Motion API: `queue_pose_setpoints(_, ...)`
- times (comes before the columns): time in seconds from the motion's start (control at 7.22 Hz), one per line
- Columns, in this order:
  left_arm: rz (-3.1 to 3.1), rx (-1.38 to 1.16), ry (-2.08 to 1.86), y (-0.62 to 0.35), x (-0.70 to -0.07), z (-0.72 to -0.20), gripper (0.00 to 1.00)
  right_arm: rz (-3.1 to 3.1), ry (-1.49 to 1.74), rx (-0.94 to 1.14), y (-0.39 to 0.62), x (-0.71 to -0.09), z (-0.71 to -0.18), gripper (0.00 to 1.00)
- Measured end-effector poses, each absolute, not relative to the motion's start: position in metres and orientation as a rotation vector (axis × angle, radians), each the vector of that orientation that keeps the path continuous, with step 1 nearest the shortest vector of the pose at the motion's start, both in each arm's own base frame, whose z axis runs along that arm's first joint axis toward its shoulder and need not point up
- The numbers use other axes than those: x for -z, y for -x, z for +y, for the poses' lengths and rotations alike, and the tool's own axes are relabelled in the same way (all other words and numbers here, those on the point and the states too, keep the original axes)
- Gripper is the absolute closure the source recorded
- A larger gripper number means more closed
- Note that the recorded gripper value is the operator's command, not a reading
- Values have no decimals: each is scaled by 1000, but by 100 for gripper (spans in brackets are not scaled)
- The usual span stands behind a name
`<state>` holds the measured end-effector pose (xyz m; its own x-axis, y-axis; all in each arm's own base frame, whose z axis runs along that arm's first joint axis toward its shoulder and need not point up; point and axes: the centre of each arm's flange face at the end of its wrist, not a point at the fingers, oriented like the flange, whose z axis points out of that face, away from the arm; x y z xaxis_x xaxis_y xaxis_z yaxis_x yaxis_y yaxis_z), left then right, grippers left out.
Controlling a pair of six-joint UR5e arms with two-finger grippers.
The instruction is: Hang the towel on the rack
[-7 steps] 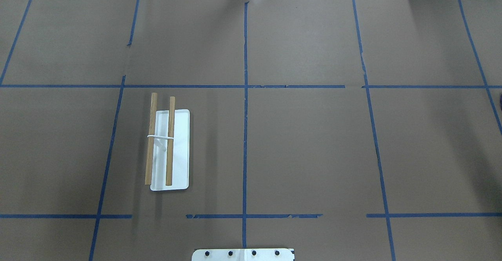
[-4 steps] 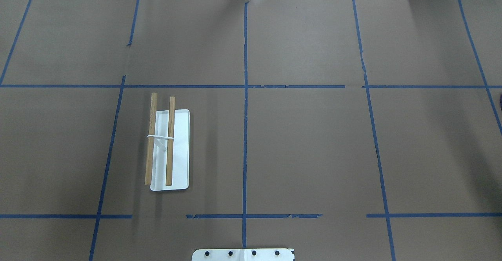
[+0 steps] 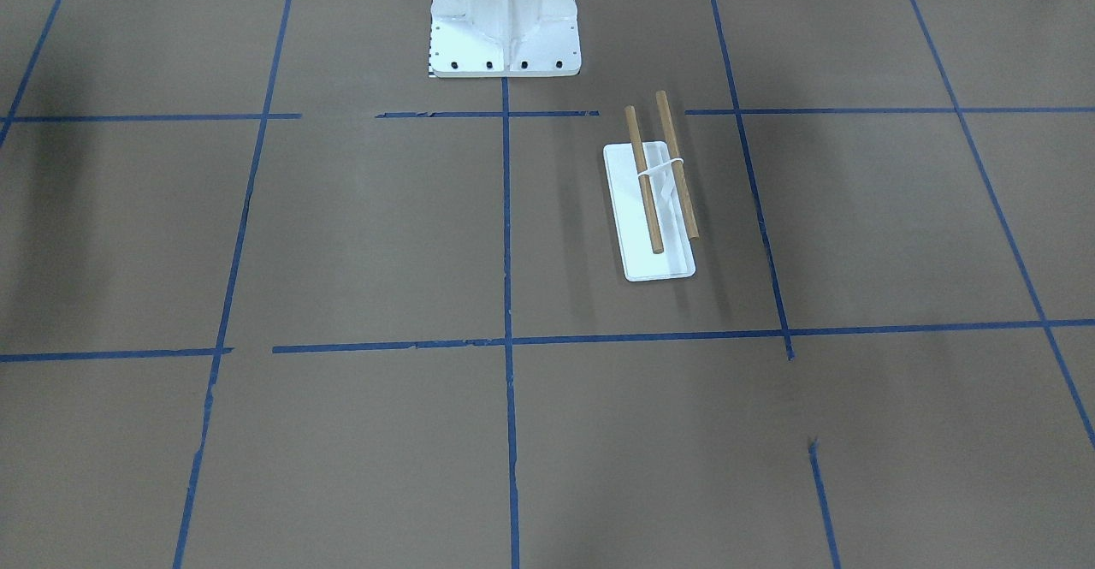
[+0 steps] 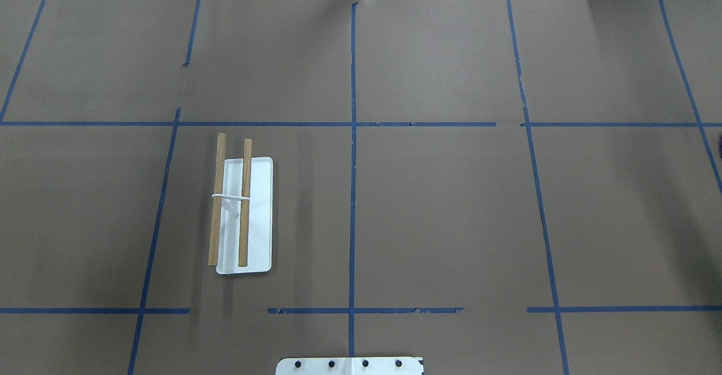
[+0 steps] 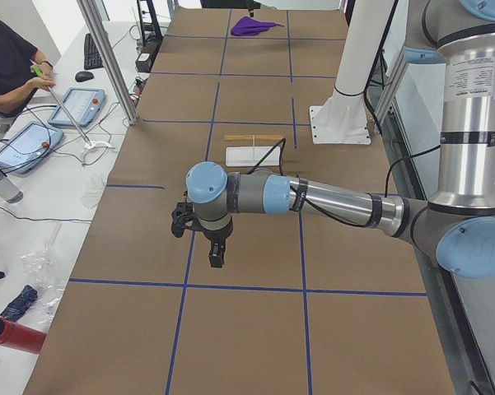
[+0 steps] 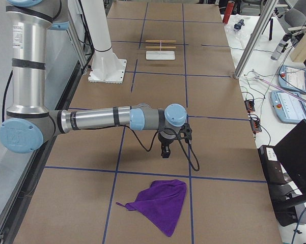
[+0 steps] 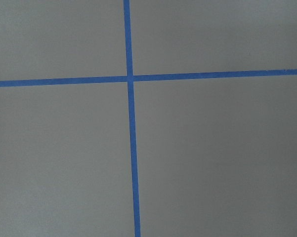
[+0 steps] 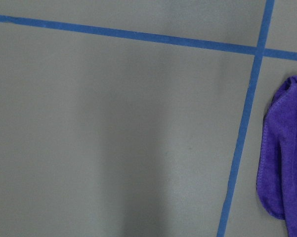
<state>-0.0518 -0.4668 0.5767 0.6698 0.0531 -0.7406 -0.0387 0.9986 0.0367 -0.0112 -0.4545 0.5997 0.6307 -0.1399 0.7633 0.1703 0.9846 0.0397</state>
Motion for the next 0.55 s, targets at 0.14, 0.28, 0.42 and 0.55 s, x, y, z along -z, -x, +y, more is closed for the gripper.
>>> queue_pose_setpoints(0.14,836,-55,-22,52,-577,-467,0,-881,45,174,12,-602,-453,0)
queue_pose_setpoints(0.28,837,-59,-25,52,-577,-467,0,-902,56,173,12,-607,-450,0)
queue_pose_setpoints(0.42,846,-60,-26,51,-577,-468,0,-913,61,175,13,-611,-448,0)
queue_pose_setpoints(0.55,862,-58,-25,50,-577,-470,0,-889,65,175,11,-616,-448,0)
